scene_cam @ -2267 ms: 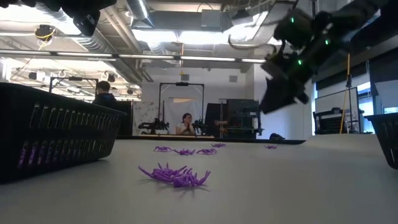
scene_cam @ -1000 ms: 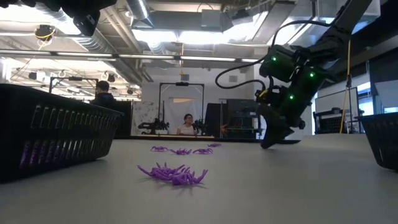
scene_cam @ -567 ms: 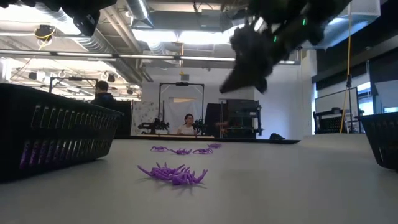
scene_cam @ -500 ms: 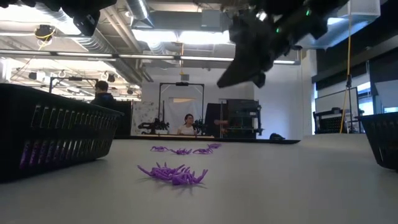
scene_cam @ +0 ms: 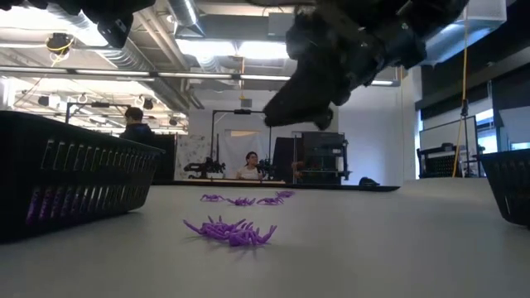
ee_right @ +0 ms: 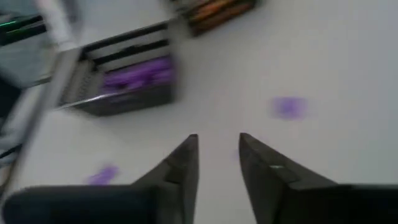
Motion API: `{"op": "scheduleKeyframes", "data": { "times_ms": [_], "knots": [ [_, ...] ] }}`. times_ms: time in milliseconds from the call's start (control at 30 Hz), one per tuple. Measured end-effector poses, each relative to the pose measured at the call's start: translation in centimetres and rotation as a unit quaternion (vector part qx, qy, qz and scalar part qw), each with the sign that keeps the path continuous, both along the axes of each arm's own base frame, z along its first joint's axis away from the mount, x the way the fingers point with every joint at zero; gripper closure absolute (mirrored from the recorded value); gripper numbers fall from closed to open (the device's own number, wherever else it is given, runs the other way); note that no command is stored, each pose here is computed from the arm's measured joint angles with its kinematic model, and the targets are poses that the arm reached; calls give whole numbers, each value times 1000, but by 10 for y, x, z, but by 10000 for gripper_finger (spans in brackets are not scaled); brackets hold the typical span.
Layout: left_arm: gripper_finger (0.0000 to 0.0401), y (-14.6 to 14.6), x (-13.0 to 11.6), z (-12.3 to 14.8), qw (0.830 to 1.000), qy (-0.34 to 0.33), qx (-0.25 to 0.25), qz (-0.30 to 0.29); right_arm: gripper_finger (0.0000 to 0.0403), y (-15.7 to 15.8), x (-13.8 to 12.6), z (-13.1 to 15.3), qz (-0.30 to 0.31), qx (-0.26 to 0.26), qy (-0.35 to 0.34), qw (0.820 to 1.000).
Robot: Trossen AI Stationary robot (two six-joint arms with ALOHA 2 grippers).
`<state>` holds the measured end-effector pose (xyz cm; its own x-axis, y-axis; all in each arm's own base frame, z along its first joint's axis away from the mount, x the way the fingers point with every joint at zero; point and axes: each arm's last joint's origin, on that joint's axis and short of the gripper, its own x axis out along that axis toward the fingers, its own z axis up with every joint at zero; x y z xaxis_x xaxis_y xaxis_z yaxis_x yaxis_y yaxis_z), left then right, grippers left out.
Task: Sort Halloween decoration
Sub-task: Put the purple spider toy into the bottom left black basket
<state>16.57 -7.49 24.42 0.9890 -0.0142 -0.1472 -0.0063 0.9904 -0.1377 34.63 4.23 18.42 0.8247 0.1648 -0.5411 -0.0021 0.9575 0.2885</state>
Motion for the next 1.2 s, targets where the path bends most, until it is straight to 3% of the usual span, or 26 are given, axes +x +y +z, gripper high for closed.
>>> {"op": "scheduleKeyframes", "data": {
  "times_ms": [100, 200, 333, 500, 833, 1033, 1200],
  "knots": [
    [326, 0, 0, 0, 1000, 1, 0, 0, 258, 25, 9, -14, 61, 12, -18, 998],
    [326, 0, 0, 0, 1000, 0, 0, 0, 236, 52, 17, -21, 111, -23, -20, 993],
    [326, 0, 0, 0, 1000, 1, 1, 0, 229, 90, 28, -23, 154, -91, -9, 984],
    [326, 0, 0, 0, 1000, 0, 0, 0, 229, 123, 41, -27, 169, -139, 38, 975],
    [326, 0, 0, 0, 1000, 3, 2, 0, 228, 131, 53, -62, 156, -120, 103, 975],
    [326, 0, 0, 0, 1000, 2, 1, 0, 229, 131, 52, -68, 150, -112, 123, 975],
    [326, 0, 0, 0, 1000, 0, 0, 0, 271, 128, 49, -70, 118, -144, 144, 972]
  ]
}}
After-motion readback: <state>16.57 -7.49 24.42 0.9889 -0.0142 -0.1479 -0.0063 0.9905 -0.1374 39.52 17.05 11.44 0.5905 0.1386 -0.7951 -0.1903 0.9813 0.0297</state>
